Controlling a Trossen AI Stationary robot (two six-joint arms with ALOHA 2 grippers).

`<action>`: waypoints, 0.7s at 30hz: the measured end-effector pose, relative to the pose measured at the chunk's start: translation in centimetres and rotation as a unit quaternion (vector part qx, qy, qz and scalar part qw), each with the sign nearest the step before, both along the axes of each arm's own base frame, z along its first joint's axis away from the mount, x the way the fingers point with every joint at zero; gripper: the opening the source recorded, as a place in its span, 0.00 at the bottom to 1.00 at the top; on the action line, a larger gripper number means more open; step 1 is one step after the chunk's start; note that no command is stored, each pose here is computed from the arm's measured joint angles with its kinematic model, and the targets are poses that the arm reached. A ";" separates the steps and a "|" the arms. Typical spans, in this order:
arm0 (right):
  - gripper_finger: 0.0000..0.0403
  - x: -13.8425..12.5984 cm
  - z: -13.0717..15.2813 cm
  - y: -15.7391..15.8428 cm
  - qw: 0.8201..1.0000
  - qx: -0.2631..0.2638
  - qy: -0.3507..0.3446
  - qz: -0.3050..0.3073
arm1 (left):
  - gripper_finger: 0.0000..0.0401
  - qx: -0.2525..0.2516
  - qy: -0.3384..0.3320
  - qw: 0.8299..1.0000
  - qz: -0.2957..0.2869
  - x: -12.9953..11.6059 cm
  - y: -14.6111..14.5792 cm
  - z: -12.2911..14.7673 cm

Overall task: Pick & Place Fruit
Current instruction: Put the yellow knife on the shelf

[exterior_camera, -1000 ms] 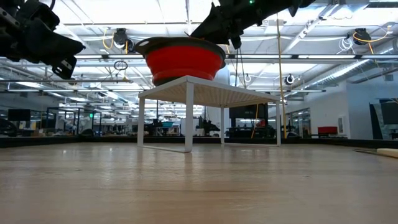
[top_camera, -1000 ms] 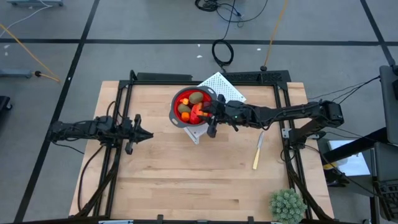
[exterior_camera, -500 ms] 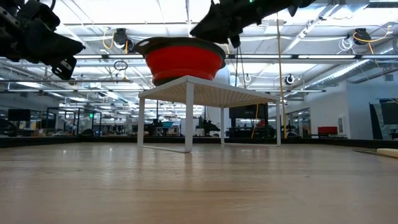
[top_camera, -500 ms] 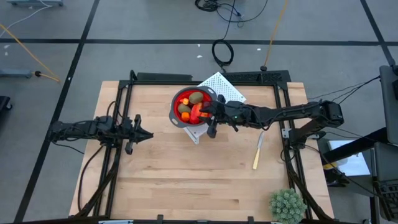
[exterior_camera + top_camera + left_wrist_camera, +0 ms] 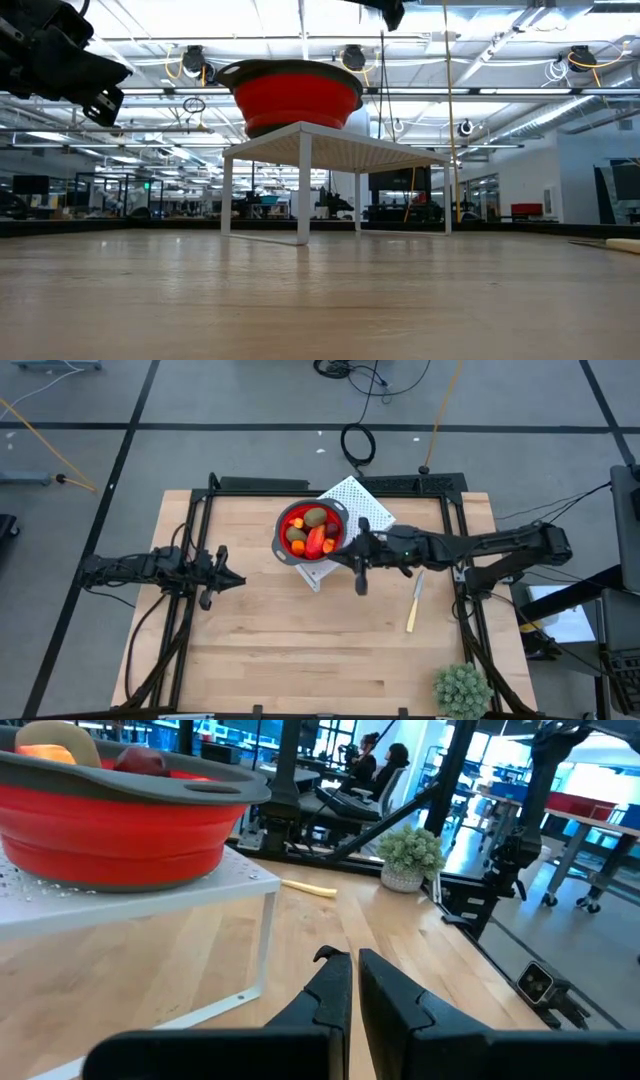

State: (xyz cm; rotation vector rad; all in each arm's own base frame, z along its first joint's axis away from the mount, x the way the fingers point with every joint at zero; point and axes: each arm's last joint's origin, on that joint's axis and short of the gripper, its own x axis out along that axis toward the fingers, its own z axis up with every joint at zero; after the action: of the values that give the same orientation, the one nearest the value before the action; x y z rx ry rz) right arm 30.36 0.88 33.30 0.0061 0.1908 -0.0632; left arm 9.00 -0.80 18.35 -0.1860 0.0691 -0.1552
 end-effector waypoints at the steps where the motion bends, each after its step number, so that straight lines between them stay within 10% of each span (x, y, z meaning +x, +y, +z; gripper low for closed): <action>1: 0.02 -0.2 0.0 0.2 1.000 -0.005 0.004 0.005 | 0.05 0.000 0.000 1.000 0.000 0.0 0.0 0.0; 21: 0.00 -8.7 -3.9 0.1 0.991 0.114 -0.073 -0.005 | 0.05 0.041 0.002 0.999 -0.003 0.0 0.0 -0.2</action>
State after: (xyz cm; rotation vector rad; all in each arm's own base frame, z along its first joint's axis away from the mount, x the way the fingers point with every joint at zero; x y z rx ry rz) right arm 21.68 1.02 29.38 0.2381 0.0507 -0.0509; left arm 8.99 -0.80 18.19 -0.1050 0.0799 -0.1572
